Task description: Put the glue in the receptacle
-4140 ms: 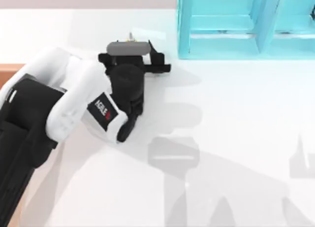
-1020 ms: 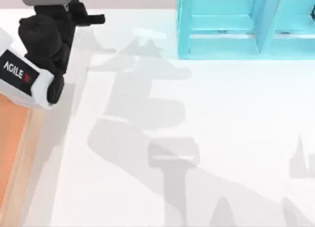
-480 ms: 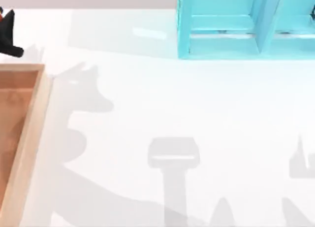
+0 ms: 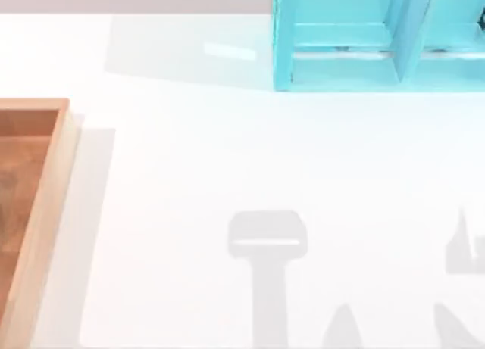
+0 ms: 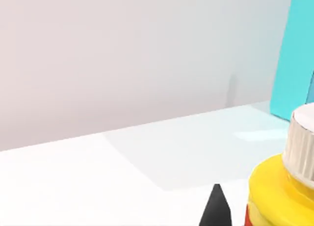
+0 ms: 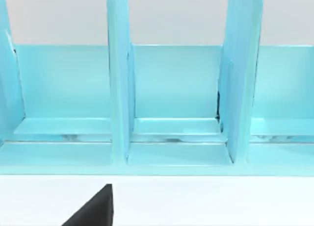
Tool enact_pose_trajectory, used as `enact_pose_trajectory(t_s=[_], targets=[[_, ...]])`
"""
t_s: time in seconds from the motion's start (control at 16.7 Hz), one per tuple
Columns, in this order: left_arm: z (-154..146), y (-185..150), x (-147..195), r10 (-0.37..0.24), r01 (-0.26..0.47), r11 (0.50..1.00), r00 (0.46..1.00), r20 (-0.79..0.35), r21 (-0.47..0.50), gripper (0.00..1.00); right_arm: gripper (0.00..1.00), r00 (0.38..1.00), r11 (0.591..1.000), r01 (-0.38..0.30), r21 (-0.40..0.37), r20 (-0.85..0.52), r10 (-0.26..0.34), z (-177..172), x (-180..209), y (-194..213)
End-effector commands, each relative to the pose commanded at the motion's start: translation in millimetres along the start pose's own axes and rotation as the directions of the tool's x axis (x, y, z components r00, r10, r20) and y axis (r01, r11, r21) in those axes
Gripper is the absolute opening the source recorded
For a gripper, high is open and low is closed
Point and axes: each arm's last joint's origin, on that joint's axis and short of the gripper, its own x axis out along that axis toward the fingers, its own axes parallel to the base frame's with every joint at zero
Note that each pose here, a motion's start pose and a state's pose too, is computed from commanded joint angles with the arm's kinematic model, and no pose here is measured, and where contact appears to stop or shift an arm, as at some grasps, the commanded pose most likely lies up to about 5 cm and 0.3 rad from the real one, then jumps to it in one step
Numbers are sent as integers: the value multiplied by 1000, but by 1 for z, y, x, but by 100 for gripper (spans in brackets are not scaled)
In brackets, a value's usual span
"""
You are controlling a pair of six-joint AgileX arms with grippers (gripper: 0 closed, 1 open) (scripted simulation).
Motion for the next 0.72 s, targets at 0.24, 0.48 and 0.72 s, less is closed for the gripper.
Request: enact_pose_trajectory(t_s=[0.24,0.48,0.72], targets=[[-7,1,-48,-107,107,994,994,-26,-21,0,100,1000,1000,0,0,0,0,0,0,0],[-6,1,-106,-184,184,983,982,-38,-5,0,100,1000,1000,0,0,0,0,0,0,0],[-1,-2,-146,-200,202,978,979,-47,54,0,100,1000,1000,0,0,0,0,0,0,0]])
